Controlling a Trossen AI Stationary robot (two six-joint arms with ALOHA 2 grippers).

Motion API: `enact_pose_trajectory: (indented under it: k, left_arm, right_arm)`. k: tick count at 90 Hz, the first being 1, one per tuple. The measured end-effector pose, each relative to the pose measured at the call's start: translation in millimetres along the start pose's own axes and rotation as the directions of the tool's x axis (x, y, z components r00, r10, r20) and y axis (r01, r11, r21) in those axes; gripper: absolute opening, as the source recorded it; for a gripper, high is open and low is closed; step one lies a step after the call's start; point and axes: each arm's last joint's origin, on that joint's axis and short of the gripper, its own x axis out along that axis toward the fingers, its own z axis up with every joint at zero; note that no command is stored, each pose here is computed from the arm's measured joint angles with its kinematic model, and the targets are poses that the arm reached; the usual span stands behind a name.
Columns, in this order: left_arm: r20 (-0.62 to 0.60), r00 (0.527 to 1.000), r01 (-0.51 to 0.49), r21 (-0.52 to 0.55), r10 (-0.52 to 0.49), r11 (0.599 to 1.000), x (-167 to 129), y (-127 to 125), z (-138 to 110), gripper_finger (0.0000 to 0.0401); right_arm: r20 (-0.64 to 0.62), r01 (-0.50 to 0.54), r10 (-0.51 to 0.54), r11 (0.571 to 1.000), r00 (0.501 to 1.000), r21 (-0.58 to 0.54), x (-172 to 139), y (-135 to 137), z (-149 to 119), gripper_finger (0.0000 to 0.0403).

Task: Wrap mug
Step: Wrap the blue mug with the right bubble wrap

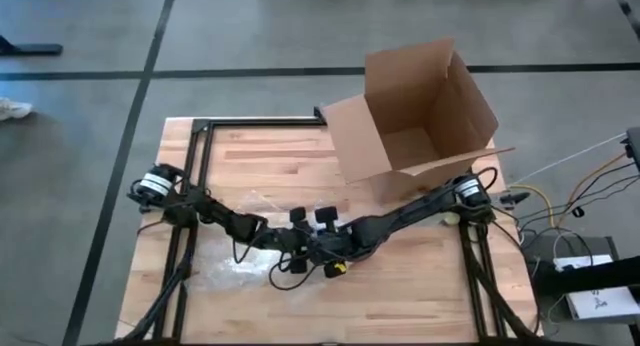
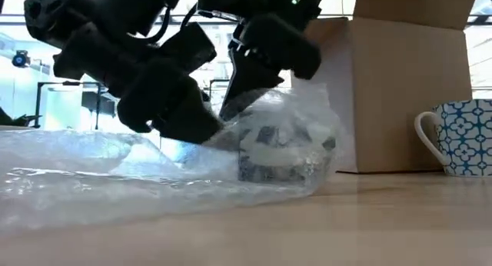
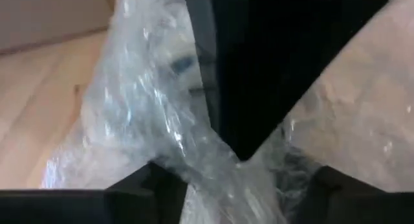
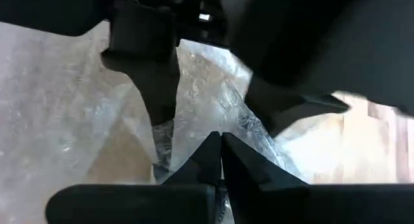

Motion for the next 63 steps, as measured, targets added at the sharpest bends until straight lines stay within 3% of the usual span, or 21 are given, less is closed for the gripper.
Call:
enact_pose_trajectory:
  k: [23,50,63]
  left_arm:
    - [-0.109,0.994,-0.016,-0.013,0.015,1.000,-29.5,9.4,9.7,0.0102]
    - [-0.132,0.991,0.025,-0.060,-0.033,0.998,-65.0,17.7,23.4,0.0108]
    - [-0.041,0.999,0.021,-0.125,-0.027,0.992,-72.2,19.6,32.1,0.0115]
  right_arm:
    - [-0.011,-0.005,0.005,1.000,1.000,0.006,5.7,3.4,-1.6,0.0000]
    - [-0.023,-0.011,0.012,0.999,1.000,0.030,7.1,3.2,-3.2,0.0000]
    - [-0.027,-0.011,0.012,0.999,1.000,0.031,7.7,3.3,-3.9,0.0000]
